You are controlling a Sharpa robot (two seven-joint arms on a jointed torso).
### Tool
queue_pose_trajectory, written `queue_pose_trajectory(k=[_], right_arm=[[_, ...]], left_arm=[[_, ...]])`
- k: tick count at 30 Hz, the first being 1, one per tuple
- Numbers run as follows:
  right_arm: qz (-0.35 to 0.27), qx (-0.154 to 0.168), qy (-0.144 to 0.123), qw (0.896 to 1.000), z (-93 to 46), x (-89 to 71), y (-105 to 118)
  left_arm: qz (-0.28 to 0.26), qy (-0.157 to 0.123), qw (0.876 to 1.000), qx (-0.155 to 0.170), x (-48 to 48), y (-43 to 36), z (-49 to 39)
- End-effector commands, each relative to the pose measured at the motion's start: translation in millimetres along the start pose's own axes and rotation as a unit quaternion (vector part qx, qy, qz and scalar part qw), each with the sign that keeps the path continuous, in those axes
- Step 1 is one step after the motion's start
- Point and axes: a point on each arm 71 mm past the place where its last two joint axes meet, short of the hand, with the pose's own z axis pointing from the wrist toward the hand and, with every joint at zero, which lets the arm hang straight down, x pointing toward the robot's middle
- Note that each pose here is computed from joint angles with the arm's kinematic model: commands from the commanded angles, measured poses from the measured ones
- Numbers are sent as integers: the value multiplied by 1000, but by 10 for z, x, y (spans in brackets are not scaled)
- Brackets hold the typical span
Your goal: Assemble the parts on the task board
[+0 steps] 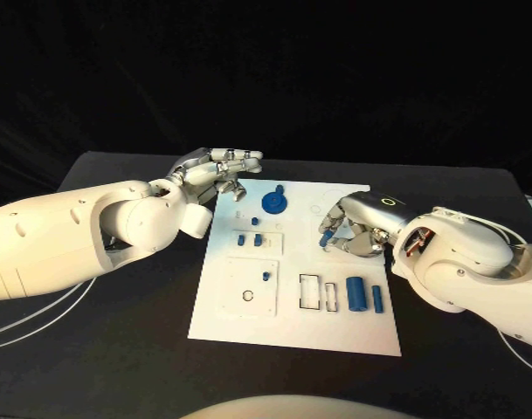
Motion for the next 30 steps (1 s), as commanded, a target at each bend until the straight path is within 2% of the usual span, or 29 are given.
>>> queue_pose_trajectory(k=[1, 9, 19, 30], right_arm=[[39, -2, -14, 999, -15, -32, 43], [69, -39, -8, 997, 53, -3, 318], [86, -111, 13, 990, 238, 196, 859], [88, -134, 51, 986, 354, 483, 1074]], left_arm=[[-4, 12, 1000, 0, 26, -2, 4], [-4, 14, 1000, -2, 38, 4, 12], [-6, 18, 1000, -4, 66, 12, 25], [-6, 20, 1000, -5, 82, 13, 26]])
